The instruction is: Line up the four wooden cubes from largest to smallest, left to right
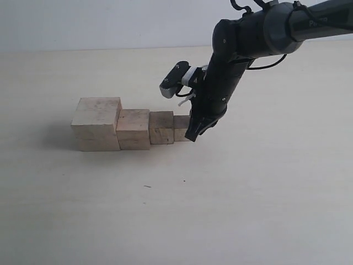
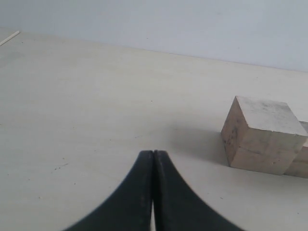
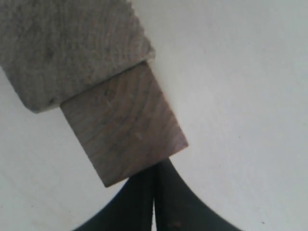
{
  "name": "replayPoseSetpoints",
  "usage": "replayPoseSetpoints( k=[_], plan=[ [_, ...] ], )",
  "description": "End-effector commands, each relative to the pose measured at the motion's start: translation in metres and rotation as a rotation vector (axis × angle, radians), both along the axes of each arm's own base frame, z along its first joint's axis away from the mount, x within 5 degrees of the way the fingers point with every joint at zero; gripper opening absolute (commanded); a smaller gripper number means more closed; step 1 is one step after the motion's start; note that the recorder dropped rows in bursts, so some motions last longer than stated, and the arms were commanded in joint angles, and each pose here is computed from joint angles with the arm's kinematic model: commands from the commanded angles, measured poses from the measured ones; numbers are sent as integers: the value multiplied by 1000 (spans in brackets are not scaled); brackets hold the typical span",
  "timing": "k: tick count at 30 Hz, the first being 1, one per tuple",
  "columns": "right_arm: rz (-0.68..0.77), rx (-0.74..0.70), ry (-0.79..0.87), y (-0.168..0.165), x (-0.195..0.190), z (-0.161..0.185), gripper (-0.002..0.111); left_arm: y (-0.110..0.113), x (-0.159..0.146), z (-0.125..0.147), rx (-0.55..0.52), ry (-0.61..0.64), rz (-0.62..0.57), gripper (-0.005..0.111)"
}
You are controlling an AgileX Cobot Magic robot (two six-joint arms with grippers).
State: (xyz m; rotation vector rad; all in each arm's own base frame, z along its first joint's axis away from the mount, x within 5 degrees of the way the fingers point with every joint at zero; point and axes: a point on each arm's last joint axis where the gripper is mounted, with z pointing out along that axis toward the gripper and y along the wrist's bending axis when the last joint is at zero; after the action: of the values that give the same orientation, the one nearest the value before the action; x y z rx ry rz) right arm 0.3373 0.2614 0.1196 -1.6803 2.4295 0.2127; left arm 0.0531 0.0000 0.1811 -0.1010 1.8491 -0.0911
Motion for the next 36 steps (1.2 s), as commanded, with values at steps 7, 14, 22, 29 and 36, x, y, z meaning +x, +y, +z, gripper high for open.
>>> replayPoseSetpoints(
  k=[7, 14, 22, 29, 36],
  plan=[
    [-89, -88, -61, -16, -3, 45, 0, -1, 0, 0, -2, -11, -8, 0],
    [-386, 77, -112, -29, -13, 110, 0, -1, 0, 0, -2, -11, -8, 0],
    [-436, 483, -64, -41, -71, 151, 0, -1, 0, 0, -2, -11, -8, 0],
    [-484, 559, -55, -74, -122, 163, 0, -1, 0, 0, -2, -11, -8, 0],
    [-561, 646, -48, -88, -142, 188, 0, -1, 0, 0, -2, -11, -8, 0]
  ],
)
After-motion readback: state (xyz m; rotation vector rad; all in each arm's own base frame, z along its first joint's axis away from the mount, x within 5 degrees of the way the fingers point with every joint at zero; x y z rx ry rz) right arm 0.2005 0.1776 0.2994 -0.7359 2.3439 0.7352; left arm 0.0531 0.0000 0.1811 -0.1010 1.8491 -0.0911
